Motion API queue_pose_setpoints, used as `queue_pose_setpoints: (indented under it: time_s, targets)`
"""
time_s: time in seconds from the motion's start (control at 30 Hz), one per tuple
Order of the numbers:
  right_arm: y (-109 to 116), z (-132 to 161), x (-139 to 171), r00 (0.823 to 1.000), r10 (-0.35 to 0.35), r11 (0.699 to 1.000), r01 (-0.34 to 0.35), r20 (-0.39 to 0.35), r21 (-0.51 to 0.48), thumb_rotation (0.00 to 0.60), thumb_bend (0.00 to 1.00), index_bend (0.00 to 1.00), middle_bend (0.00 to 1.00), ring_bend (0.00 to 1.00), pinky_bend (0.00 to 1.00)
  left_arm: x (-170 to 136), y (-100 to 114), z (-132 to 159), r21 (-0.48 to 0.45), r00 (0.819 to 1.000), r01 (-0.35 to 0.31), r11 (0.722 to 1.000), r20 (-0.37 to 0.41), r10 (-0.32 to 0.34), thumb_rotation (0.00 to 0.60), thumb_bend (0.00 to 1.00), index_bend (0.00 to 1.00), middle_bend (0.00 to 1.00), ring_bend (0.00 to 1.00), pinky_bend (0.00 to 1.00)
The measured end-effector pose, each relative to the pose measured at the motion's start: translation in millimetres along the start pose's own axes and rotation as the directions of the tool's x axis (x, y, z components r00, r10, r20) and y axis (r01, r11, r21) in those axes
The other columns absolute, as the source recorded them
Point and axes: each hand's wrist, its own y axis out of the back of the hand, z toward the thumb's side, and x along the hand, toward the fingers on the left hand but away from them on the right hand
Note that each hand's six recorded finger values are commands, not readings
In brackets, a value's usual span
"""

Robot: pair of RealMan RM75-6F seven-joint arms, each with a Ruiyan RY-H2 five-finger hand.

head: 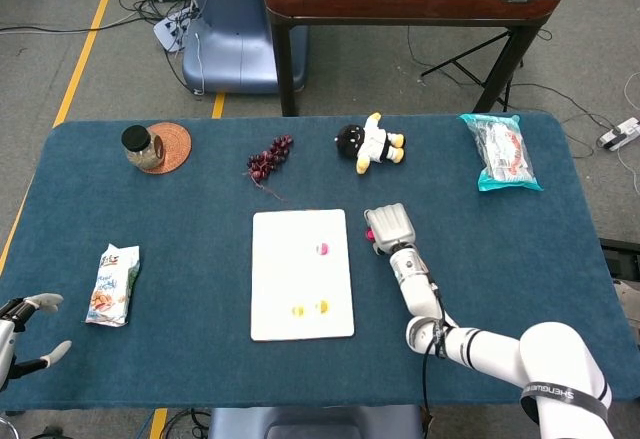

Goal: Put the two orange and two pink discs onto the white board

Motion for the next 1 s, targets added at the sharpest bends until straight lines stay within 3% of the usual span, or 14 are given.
queue_pose_setpoints:
  time_s: [0.73, 1.0]
  targets:
    - [-2.2, 0.5, -6.6, 1.0, 0.008, 0.999, -0.008, 0.002, -0.041, 0.6, 0.24, 0.41, 1.0, 1.0, 1.0, -0.3, 0.5, -1.3, -0.001, 1.0, -0.001, 1.0, -0.005, 0.001, 0.6, 0.14, 0.42, 0.45, 0.38, 0.53]
    - [-3.1, 1.8, -7.6, 1.0, 0.018, 0.998, -0.018, 0.002, -0.056, 0.6, 0.27, 0.46, 1.0, 1.0, 1.0, -0.9, 1.0, -1.0, -0.002, 1.0, -0.003, 1.0, -0.005, 0.003, 0.6, 0.14, 0.42, 0.45, 0.38, 0.53]
